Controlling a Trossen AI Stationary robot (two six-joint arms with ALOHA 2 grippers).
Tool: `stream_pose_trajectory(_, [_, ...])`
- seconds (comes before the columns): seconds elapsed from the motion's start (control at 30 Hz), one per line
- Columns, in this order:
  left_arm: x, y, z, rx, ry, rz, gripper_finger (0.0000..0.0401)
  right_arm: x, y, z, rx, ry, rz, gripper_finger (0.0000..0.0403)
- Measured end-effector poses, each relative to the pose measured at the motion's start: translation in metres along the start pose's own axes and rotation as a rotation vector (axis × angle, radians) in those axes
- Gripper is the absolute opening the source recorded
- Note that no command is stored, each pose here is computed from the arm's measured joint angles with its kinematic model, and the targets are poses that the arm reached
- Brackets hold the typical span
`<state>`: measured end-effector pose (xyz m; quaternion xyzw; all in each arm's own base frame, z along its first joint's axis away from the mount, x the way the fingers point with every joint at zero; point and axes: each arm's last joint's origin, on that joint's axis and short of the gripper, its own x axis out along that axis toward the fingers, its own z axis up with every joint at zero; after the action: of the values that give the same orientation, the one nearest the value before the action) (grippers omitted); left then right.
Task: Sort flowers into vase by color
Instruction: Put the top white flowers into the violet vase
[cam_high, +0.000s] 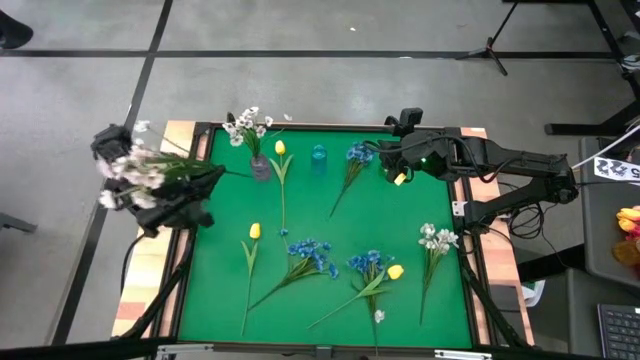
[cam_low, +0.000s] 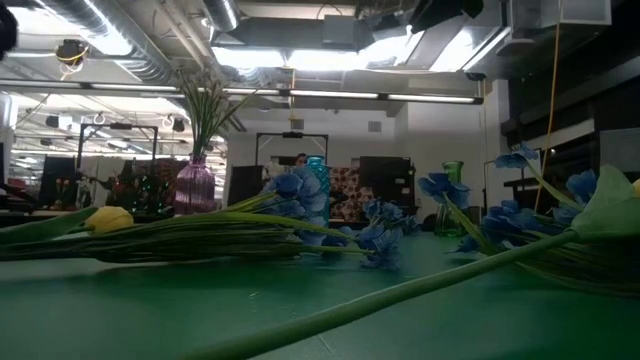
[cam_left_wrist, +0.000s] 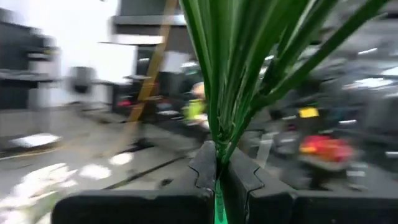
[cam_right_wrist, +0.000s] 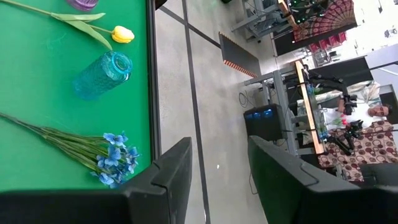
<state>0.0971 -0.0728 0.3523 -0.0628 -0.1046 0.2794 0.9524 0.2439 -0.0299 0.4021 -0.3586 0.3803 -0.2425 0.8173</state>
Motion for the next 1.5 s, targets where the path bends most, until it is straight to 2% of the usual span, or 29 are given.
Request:
stream_pose_trajectory(0.07, [-0.008, 0.0, 0.005, -0.025, -0.06, -0.151, 0.0001, 0.0, 0.0, 0.0, 0.0, 0.0, 0.0, 0.0156])
stream_pose_trajectory(0.2, [-0.022, -0.001, 0.014, -0.09, -0.264, -0.576, 0.0001, 0.0, 0.0, 0.0, 0.0, 0.0, 0.0, 0.0156])
stream_pose_trajectory(0.27, [-0.026, 0.001, 0.019, -0.107, -0.309, -0.738, 0.0001, 0.0, 0.0, 0.0, 0.0, 0.0, 0.0, 0.0156])
stream_pose_trajectory(0.4, [-0.026, 0.007, 0.026, -0.133, -0.286, -0.907, 0.0001, 0.0, 0.0, 0.0, 0.0, 0.0, 0.0, 0.0156])
stream_pose_trajectory(0.53, [-0.023, 0.01, 0.035, -0.113, -0.307, -0.973, 0.0001, 0.0, 0.0, 0.0, 0.0, 0.0, 0.0, 0.0156])
stream_pose_trajectory(0.77, [0.0, 0.019, 0.044, -0.033, -0.094, -0.764, 0.0001, 0.0, 0.0, 0.0, 0.0, 0.0, -0.001, 0.0156])
stream_pose_trajectory(0.83, [0.008, 0.024, 0.044, -0.017, -0.028, -0.658, 0.0001, 0.0, 0.0, 0.0, 0.0, -0.001, 0.0, 0.0156])
stream_pose_trajectory(0.93, [0.021, 0.029, 0.031, -0.018, 0.093, -0.458, 0.0001, 0.0, 0.0, 0.0, 0.005, -0.001, 0.0, 0.0156])
stream_pose_trajectory(1.0, [0.03, 0.029, 0.019, -0.012, 0.169, -0.369, 0.0001, 0.0, 0.0, 0.0, 0.01, -0.001, 0.0, 0.0156])
stream_pose_trajectory(1.13, [0.052, 0.029, -0.004, 0.004, 0.301, -0.235, 0.0001, 0.0, 0.0, 0.0, 0.014, -0.002, -0.001, 0.0156])
stream_pose_trajectory(1.27, [0.076, 0.03, -0.022, 0.046, 0.394, -0.148, 0.0001, 0.0, 0.0, 0.0, 0.016, -0.002, -0.002, 0.0156])
stream_pose_trajectory(1.4, [0.095, 0.041, -0.035, 0.098, 0.449, -0.012, 0.0001, 0.0, 0.0, 0.0, 0.029, 0.0, 0.001, 0.0156])
stream_pose_trajectory(1.5, [0.101, 0.053, -0.044, 0.154, 0.509, 0.134, 0.0001, 0.0, 0.0, 0.0, 0.027, 0.001, 0.001, 0.0156])
